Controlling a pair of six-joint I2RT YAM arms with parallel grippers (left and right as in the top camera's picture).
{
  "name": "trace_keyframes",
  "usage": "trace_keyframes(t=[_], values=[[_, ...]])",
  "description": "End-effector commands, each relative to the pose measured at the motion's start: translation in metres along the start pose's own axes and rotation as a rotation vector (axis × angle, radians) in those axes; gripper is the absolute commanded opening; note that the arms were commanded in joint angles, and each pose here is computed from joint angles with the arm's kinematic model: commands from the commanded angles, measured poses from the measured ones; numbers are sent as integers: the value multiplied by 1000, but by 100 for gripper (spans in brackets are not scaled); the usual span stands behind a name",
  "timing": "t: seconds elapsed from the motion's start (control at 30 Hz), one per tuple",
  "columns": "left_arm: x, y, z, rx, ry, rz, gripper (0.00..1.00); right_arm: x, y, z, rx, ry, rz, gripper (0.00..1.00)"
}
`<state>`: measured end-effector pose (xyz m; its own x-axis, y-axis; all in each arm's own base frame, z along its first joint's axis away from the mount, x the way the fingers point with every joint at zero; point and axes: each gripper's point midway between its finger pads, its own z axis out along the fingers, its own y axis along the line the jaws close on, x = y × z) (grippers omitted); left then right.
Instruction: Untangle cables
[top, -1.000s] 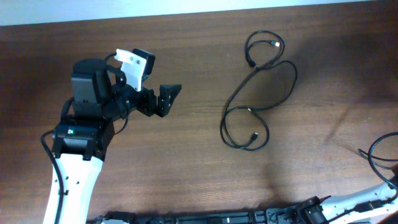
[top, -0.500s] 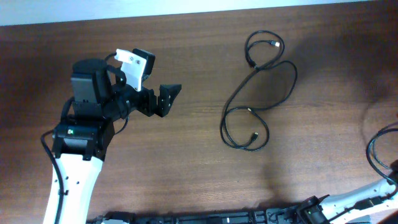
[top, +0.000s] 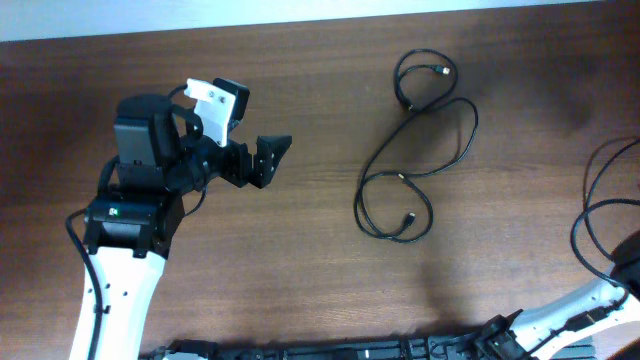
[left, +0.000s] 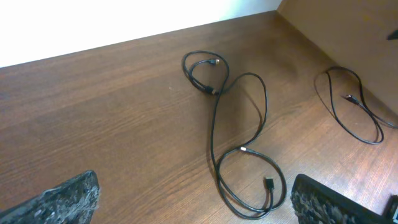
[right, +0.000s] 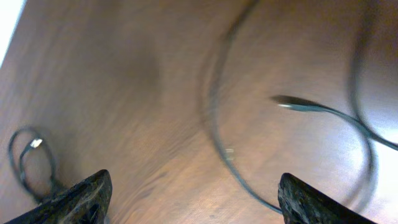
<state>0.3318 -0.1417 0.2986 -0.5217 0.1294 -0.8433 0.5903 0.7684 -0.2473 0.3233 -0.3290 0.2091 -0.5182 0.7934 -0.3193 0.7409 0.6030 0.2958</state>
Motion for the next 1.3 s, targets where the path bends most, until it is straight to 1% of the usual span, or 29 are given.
trace_keyframes(t=[0.0,0.03,0.07,0.2,0.33,0.6,0.9,0.93,1.07,1.1,1.27], values=[[-3,0,-2,-6,-9,-2,99,16,54,17,-83,56,-126,89],[-3,0,-2,-6,-9,-2,99,20,67,20,-93,65,-156,96],[-3,0,-2,-6,-9,-2,99,24,79,23,-101,71,-181,99],[-3,0,-2,-6,-9,-2,99,37,136,34,-152,66,-308,99],[-3,0,-2,-6,-9,-2,99,56,173,42,-150,80,-404,99],[-3,0,-2,-6,-9,-2,99,96,217,69,-123,146,-532,99],[-3,0,-2,-6,-9,-2,99,144,234,132,-95,305,-600,99],[-3,0,-2,-6,-9,-2,99,158,234,148,-82,352,-611,99],[-3,0,-2,-6,-9,-2,99,179,230,164,-58,430,-627,99],[-3,0,-2,-6,-9,-2,99,186,229,168,-55,456,-659,99],[-3,0,-2,-6,-9,-2,99,202,228,179,-61,495,-733,99]])
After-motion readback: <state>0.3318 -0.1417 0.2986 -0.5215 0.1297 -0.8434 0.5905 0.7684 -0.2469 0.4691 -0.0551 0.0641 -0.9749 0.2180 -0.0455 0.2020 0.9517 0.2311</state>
